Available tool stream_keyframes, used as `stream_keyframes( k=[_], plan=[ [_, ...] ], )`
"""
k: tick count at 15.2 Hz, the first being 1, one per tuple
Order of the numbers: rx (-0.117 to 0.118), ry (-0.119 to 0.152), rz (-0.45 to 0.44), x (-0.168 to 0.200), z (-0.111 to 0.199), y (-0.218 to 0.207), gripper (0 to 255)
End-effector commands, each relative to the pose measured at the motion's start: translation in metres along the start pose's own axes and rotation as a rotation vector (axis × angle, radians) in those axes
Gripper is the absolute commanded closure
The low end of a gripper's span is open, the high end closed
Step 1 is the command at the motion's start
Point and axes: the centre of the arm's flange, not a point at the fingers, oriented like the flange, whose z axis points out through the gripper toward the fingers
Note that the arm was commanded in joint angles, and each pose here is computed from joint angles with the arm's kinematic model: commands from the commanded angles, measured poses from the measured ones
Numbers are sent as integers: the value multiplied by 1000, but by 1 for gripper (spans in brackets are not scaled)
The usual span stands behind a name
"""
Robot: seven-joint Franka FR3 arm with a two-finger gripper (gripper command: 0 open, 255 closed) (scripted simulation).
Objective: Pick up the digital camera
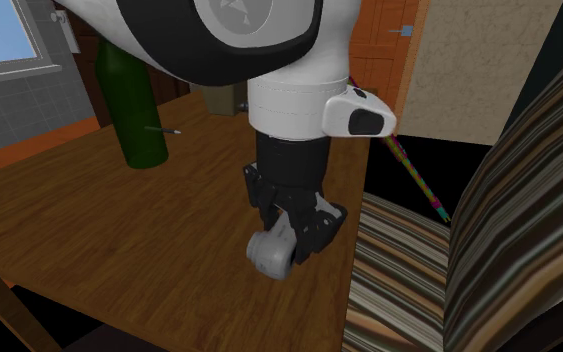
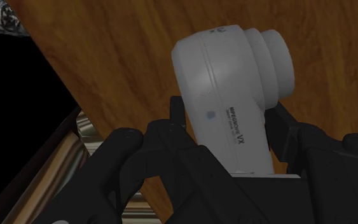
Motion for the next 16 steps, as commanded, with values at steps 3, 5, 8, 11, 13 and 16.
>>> stream_keyframes(
  k=[3, 5, 8, 11, 13, 16],
  plan=[
    [0, -1, 0, 0, -18, -1, 255],
    [0, -1, 0, 0, -29, -1, 255],
    [0, -1, 0, 0, -45, -2, 255],
    [0, -1, 0, 0, -60, -3, 255],
    [0, -1, 0, 0, -71, -3, 255],
    [0, -1, 0, 0, -77, -3, 255]
  ],
)
